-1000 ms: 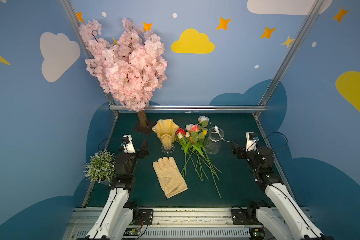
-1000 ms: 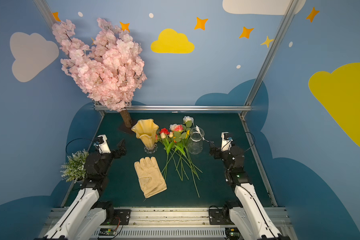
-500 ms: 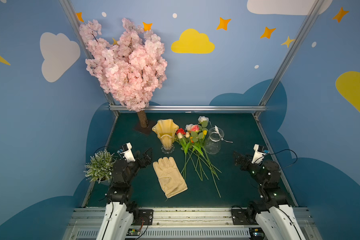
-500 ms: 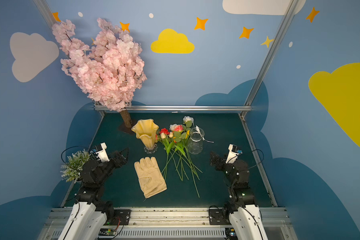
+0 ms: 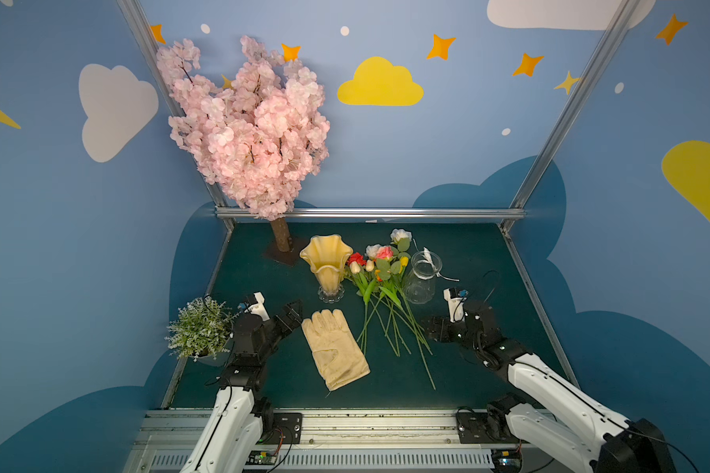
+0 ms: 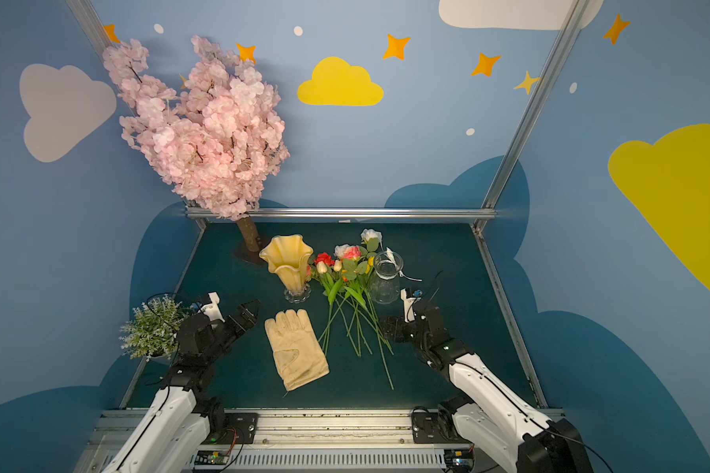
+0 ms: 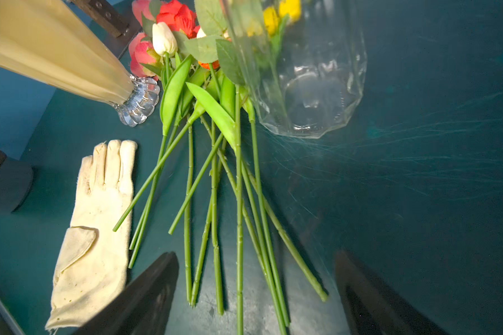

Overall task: Arrange the flowers in different vases according to their variety
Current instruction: Pick up the flower at the center of the board.

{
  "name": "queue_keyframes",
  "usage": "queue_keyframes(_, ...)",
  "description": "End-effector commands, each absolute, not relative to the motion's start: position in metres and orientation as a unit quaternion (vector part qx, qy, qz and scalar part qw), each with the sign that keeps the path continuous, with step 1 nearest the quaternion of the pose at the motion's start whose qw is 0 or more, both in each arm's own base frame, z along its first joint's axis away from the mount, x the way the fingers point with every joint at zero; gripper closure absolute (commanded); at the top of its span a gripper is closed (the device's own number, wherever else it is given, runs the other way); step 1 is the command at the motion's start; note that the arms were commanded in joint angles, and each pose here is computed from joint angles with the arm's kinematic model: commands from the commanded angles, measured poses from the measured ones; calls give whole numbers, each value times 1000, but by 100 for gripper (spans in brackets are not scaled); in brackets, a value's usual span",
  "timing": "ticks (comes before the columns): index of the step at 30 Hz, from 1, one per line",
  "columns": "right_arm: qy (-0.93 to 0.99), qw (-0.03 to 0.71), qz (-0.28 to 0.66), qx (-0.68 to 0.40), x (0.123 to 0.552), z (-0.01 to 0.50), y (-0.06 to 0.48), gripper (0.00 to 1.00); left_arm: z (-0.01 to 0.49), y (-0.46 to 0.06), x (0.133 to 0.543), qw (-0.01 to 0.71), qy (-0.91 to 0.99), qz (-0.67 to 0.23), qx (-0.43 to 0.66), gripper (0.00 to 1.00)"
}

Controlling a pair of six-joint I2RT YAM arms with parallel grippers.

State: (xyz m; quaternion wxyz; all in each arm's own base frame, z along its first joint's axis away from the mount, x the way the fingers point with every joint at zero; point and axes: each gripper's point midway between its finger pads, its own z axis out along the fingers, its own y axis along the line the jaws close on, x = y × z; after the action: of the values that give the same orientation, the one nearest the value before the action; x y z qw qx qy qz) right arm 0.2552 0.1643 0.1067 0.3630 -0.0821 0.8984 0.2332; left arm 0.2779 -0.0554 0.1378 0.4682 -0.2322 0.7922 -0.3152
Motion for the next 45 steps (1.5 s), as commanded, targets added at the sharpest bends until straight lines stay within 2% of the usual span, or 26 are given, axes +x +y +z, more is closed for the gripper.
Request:
queue_keyframes(1,899,370,199,-123,266,110,177,28,151,-67,279,487,786,-322,-203,0)
queue_keyframes(4,911,342,170,-156,265,98,189,51,156,-76,278,495,791,-312,-180,0)
queue_keyframes(8,926,298,130,-193,269,88,201,71,161,-84,277,499,801,-291,-157,0)
queue_keyframes(13,931,276,101,-217,275,74,215,72,163,-93,276,498,811,-275,-137,0)
queue_keyframes(25,947,237,35,-214,291,54,210,73,171,-116,275,508,814,-270,-79,0)
queue_keyframes(31,950,234,11,-209,293,54,203,71,173,-122,275,511,814,-267,-64,0)
queue_keyframes(39,951,223,19,-215,292,49,208,82,173,-125,275,514,814,-266,-55,0)
queue_keyframes(45,952,216,23,-218,291,47,211,85,174,-125,275,516,814,-262,-51,0)
